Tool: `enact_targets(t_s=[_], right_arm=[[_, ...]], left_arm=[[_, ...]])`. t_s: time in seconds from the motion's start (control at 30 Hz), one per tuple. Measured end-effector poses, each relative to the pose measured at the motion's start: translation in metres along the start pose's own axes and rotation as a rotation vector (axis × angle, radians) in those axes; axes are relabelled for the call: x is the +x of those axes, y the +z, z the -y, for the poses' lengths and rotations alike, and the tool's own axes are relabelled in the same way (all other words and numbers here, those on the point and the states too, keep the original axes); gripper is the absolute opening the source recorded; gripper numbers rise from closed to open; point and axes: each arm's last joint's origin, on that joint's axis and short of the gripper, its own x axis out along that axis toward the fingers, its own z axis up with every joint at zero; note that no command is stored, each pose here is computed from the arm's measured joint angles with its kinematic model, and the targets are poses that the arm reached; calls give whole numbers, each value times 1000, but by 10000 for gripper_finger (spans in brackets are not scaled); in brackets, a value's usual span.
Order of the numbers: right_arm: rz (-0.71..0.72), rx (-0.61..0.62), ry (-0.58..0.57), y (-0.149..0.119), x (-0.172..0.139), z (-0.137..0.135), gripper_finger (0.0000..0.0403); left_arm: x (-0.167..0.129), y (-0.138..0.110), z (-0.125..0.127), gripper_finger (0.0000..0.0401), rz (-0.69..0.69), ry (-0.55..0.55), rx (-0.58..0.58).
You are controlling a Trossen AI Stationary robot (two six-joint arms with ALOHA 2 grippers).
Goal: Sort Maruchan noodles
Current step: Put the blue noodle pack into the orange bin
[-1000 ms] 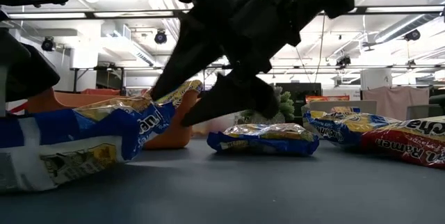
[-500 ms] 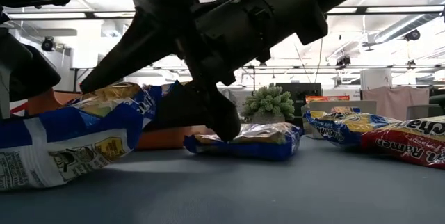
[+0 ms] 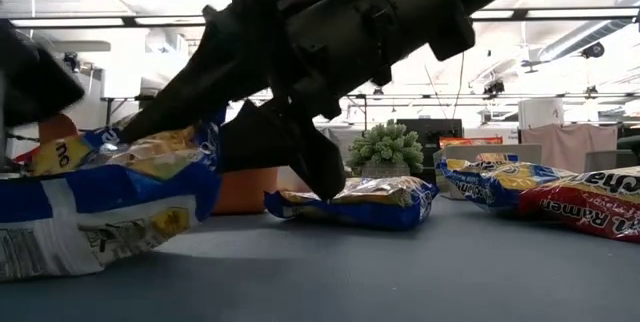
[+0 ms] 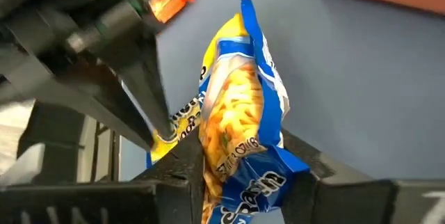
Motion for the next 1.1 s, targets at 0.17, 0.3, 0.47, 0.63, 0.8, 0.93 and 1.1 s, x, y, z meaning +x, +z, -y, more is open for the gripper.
enact_targets(t_s=[0.17,0.3,0.47,0.63,0.8,0.93,1.1], right_arm=[[9,-26,28,3,-8,-11,123],[22,-61,42,7,-19,-25,118],[52,-116,40,19,-42,-42,118],[178,-202,-138,39,-75,-52,118],[401,-249,-331,64,-92,-49,118],[560,-273,-497,73,-87,-39,119],[666,-289,-611,67,-71,-30,120]], left_arm=[[-23,10,8,47,61,-53,52],[-50,23,12,47,158,-83,126],[-88,42,12,47,319,-75,237],[-123,59,5,47,436,-40,361],[-148,66,-17,47,525,224,452],[-162,67,-35,47,540,378,463],[-159,59,-50,47,490,418,420]])
